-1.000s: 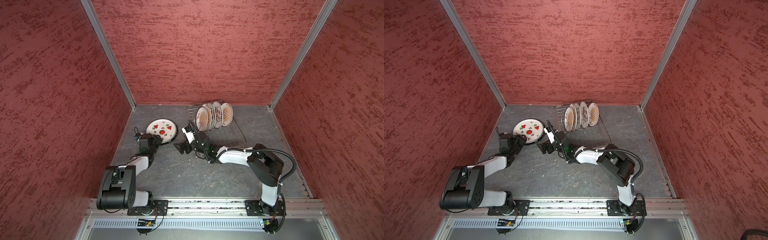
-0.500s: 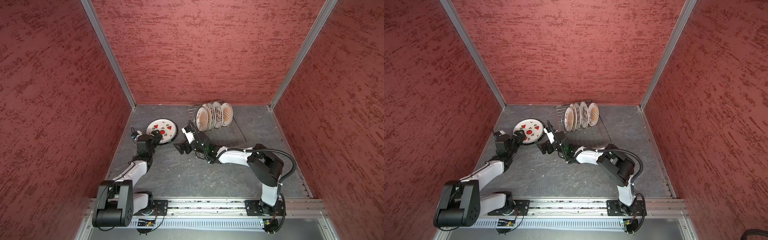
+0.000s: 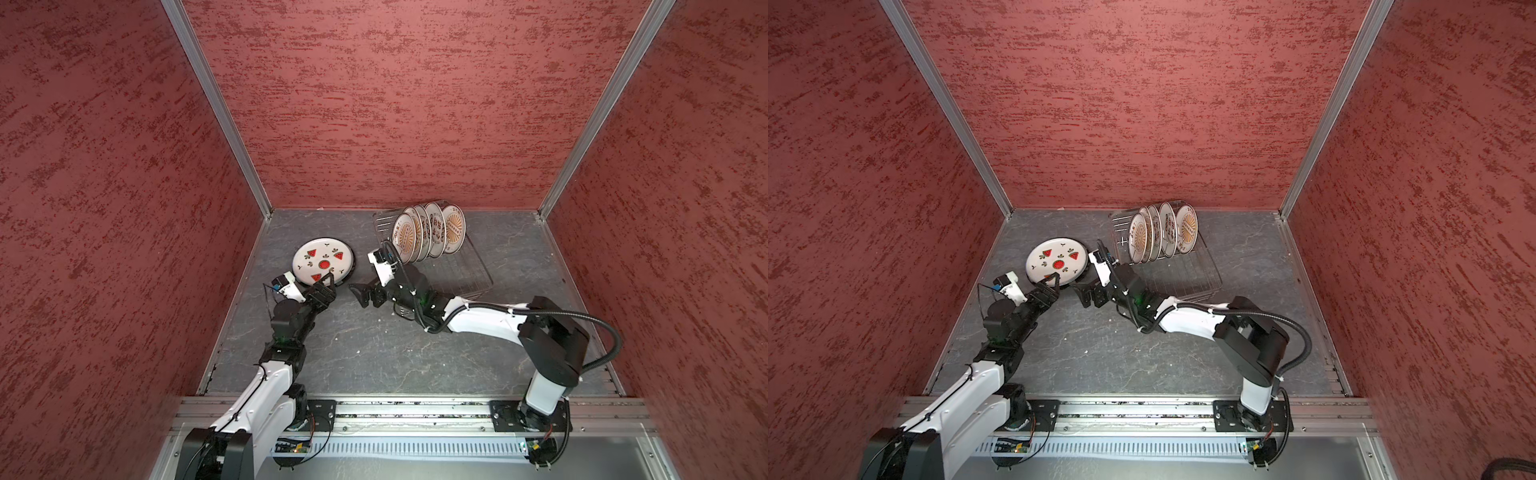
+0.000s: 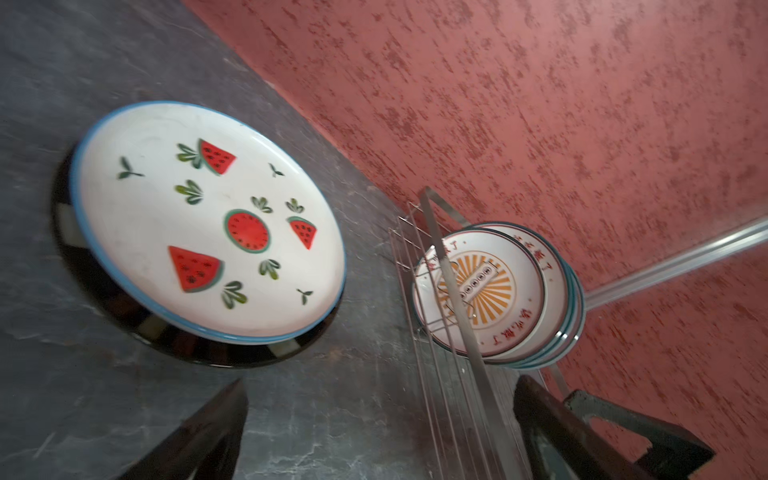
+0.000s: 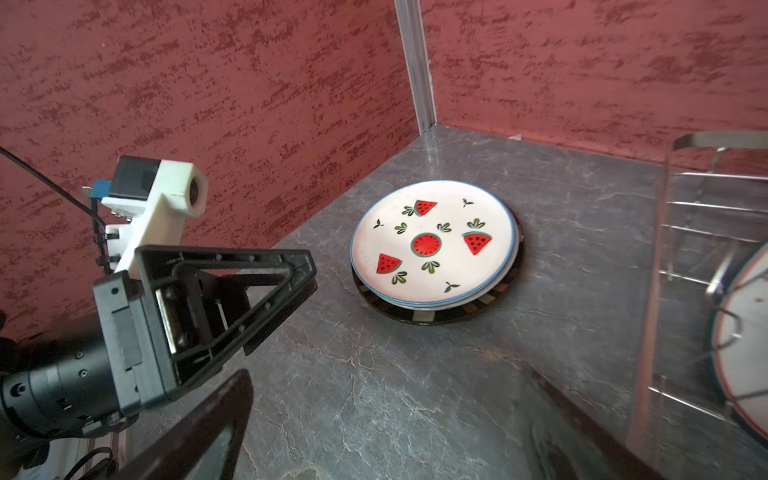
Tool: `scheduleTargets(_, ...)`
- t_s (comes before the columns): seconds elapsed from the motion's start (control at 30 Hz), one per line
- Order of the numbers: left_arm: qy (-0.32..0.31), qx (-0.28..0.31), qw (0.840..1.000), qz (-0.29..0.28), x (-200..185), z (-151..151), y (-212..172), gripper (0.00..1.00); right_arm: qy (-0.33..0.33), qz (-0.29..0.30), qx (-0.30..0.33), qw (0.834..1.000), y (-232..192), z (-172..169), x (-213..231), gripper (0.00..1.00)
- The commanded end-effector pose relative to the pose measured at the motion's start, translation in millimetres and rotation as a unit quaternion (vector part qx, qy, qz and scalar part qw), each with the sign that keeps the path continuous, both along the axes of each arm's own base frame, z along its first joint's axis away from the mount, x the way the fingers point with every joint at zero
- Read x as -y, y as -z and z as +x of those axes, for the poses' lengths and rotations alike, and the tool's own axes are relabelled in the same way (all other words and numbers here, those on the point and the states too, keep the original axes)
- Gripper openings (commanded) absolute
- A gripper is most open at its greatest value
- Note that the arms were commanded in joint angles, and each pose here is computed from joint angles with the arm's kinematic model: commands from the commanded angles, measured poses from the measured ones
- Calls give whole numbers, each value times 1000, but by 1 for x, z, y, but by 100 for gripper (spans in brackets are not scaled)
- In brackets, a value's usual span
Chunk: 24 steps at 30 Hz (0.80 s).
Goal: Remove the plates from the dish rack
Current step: 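Open and withdraw the left gripper while the right gripper moves toward the rack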
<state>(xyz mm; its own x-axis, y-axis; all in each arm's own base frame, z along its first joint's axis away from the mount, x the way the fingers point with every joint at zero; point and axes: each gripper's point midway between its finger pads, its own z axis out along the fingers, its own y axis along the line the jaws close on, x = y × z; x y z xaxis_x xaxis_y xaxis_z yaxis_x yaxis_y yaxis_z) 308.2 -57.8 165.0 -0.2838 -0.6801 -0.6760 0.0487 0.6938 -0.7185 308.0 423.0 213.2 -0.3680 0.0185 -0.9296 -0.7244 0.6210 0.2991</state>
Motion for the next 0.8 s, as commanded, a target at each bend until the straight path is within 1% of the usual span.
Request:
scheduleTargets(0.0,61,38,997,26,27,-9,-14,99,53,36,50,997,-34,0,31,99)
scheduleTargets(0.1,93,57,994,24,46,-19,-12,99,91,45,72,992,-45,-4,60,99)
scheduleTargets(0.17,125,86,988,30,64,-28,-16,99,119,28,81,989,-47,-1,75,99)
scheduleTargets(0.23,168,109,979,43,88,-38,-20,99,165,5,74,984,-43,12,94,99)
scheduleTargets(0.27,184,113,975,48,96,-42,-21,99,180,4,73,981,-49,16,102,99)
scheduleTargets(0.33,212,121,968,56,110,-49,-22,99,202,-4,63,977,-46,24,119,99)
scheduleTargets(0.43,242,131,960,56,121,-57,-23,99,223,-4,56,973,-47,29,141,99)
scheduleTargets(0.5,257,150,953,49,125,-64,-26,99,237,-4,51,970,-50,32,158,99)
scheduleTargets(0.6,257,163,952,29,124,-70,-31,99,243,12,47,969,-56,35,181,99)
scheduleTargets(0.67,258,158,953,19,124,-70,-34,99,241,24,38,969,-58,37,192,99)
scheduleTargets(0.77,279,151,948,32,131,-76,-34,99,238,25,22,971,-58,44,207,99)
